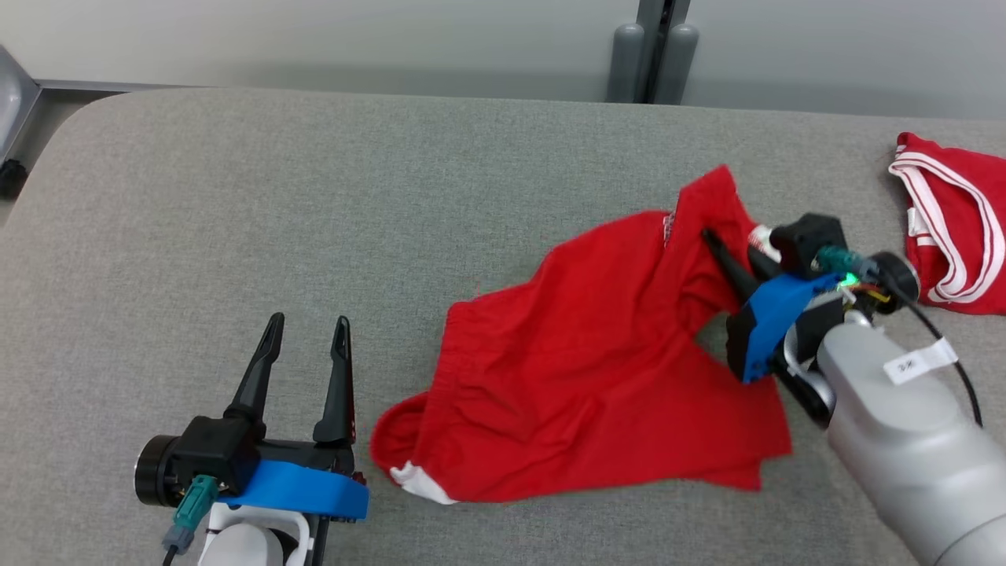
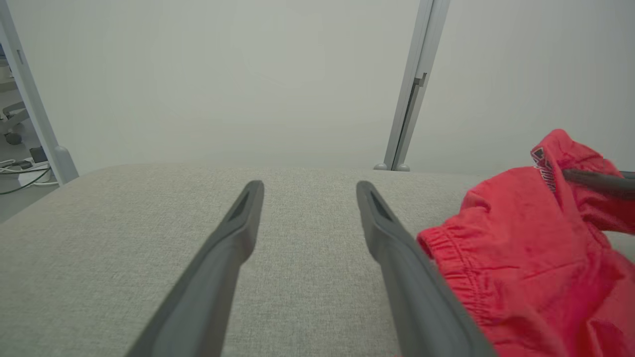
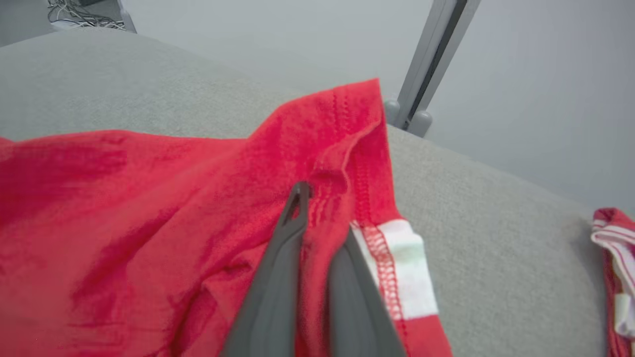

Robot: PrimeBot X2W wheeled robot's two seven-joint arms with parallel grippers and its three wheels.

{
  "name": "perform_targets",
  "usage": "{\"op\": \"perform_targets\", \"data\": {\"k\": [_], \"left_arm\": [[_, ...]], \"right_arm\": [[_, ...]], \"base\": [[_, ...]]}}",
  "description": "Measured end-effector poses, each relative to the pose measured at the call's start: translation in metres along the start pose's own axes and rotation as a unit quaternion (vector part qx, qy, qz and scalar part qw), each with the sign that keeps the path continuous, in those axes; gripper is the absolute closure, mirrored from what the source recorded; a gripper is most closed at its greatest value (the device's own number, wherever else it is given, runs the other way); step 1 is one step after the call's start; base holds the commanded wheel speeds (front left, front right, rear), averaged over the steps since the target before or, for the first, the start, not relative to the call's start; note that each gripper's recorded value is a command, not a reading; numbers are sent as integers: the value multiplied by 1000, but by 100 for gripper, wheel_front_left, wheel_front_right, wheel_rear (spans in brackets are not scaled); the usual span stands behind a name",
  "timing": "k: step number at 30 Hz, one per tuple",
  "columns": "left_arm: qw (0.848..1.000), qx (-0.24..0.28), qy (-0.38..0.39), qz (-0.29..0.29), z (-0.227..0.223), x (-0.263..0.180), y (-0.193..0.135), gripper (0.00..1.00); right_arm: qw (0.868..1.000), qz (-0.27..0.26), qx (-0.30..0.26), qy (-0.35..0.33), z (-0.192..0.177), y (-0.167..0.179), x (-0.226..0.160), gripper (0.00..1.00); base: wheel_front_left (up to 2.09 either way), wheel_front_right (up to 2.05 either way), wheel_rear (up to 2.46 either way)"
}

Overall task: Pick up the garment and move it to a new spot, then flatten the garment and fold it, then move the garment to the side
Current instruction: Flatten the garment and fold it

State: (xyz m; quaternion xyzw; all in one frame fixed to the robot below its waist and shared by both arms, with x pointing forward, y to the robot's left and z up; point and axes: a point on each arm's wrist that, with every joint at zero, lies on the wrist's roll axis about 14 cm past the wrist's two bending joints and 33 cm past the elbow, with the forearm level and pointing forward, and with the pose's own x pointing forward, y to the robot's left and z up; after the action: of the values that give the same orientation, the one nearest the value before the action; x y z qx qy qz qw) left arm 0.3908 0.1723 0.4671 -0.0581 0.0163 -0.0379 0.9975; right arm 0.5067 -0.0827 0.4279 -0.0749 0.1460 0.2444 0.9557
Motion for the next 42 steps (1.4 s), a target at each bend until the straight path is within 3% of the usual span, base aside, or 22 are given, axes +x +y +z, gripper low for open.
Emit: {"op": "perform_targets", "data": {"k": [4, 7, 8, 9, 10, 20, 24, 31, 42], "left_arm": [[1000, -2, 2, 7, -1, 1, 5, 0], [1000, -2, 6, 13, -4, 0, 9, 0], [1000, -2, 6, 13, -4, 0, 9, 0], [1000, -3, 7, 15, -4, 0, 10, 0], [1000, -3, 8, 16, -5, 0, 11, 0], [1000, -4, 6, 3, -4, 3, 2, 0], [1000, -5, 2, -13, -2, 4, -9, 0], [999, -3, -2, -35, 1, 3, -23, 0], [999, -2, -5, -49, 3, -4, -34, 0]], "right_arm": [[999, -19, -16, -36, 42, -25, 23, 100], [999, -31, -7, -34, 48, -33, 34, 100], [999, -31, -7, -34, 48, -33, 34, 63], [999, -31, -7, -28, 45, -33, 36, 6], [999, -31, -6, -24, 43, -32, 38, 0], [998, -47, 19, -32, 34, -36, 20, 0], [995, -68, 40, -68, 40, -52, -6, 0], [989, -104, 67, -84, 10, -57, -64, 0], [975, -148, 132, -105, -25, -25, -126, 0]], "base": [[0, 0, 0], [0, 0, 0], [0, 0, 0], [0, 0, 0], [0, 0, 0], [0, 0, 0], [0, 0, 0], [0, 0, 0], [0, 0, 0]]}}
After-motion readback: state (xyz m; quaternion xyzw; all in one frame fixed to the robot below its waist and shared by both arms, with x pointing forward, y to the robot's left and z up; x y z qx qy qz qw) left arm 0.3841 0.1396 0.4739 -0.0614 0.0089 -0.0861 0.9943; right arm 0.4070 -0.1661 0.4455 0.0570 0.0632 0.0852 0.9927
